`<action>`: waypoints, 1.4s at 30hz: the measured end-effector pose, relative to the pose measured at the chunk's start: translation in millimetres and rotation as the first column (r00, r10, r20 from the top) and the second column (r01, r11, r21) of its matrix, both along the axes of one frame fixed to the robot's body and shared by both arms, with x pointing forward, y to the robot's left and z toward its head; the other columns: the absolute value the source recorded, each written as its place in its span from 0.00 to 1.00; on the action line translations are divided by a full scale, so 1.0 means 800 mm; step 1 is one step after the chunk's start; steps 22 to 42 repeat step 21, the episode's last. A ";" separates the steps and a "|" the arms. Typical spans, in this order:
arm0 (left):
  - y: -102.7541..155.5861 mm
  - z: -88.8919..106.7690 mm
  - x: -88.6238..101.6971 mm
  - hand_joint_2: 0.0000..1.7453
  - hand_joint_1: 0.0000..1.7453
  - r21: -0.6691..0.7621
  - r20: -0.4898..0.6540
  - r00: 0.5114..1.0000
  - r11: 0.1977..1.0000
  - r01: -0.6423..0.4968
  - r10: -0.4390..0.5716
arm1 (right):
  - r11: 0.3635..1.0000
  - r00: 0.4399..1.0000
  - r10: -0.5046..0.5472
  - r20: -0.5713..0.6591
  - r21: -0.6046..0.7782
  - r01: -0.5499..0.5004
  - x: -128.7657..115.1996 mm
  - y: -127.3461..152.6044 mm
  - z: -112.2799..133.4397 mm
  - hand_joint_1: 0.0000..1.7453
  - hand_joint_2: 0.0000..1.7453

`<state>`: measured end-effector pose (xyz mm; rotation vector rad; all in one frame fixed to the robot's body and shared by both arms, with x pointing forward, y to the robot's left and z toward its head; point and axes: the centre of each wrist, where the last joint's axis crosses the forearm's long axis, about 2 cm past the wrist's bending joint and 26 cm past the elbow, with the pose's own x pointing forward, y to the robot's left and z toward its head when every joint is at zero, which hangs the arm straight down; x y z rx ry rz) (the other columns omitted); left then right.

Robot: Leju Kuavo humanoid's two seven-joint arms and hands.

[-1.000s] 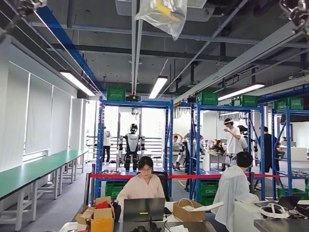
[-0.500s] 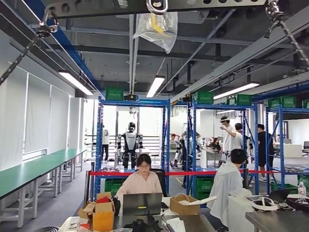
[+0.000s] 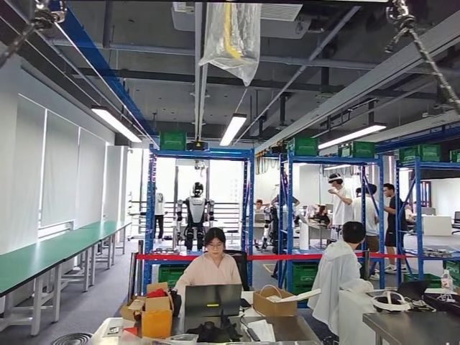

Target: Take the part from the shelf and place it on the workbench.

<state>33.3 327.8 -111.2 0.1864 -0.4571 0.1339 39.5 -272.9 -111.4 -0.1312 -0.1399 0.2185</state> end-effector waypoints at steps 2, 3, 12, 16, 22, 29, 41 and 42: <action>-0.004 0.000 0.001 0.00 0.00 -0.007 -0.002 1.000 1.000 -0.003 0.003 | 1.000 1.000 -0.006 -0.005 -0.007 0.006 0.000 -0.005 0.000 0.00 1.00; -0.005 0.000 0.001 0.00 0.00 -0.010 -0.002 1.000 1.000 -0.005 0.005 | 1.000 1.000 -0.009 -0.008 -0.012 0.009 -0.001 -0.007 0.000 0.00 1.00; -0.014 -0.001 0.000 1.00 0.00 -0.040 -0.019 1.000 0.999 -0.018 0.017 | 1.000 1.000 -0.001 -0.020 -0.025 0.001 -0.006 -0.024 -0.001 0.00 0.00; -0.015 -0.001 0.000 1.00 0.00 -0.042 -0.010 1.000 0.999 -0.027 0.027 | 1.000 1.000 0.011 -0.004 -0.019 -0.011 -0.004 -0.026 -0.001 0.00 0.00; -0.017 -0.001 0.001 1.00 0.00 -0.046 0.001 1.000 0.999 -0.030 0.030 | 1.000 1.000 0.011 0.003 -0.023 -0.011 -0.005 -0.031 -0.001 0.00 1.00; -0.017 -0.001 0.001 1.00 0.00 -0.046 0.001 1.000 0.999 -0.030 0.030 | 1.000 1.000 0.011 0.003 -0.023 -0.011 -0.005 -0.031 -0.001 0.00 1.00; -0.017 -0.001 0.001 1.00 0.00 -0.046 0.001 1.000 0.999 -0.030 0.030 | 1.000 1.000 0.011 0.003 -0.023 -0.011 -0.005 -0.031 -0.001 0.00 1.00; -0.017 -0.001 0.001 1.00 0.00 -0.046 0.001 1.000 0.999 -0.030 0.030 | 1.000 1.000 0.011 0.003 -0.023 -0.011 -0.005 -0.031 -0.001 0.00 1.00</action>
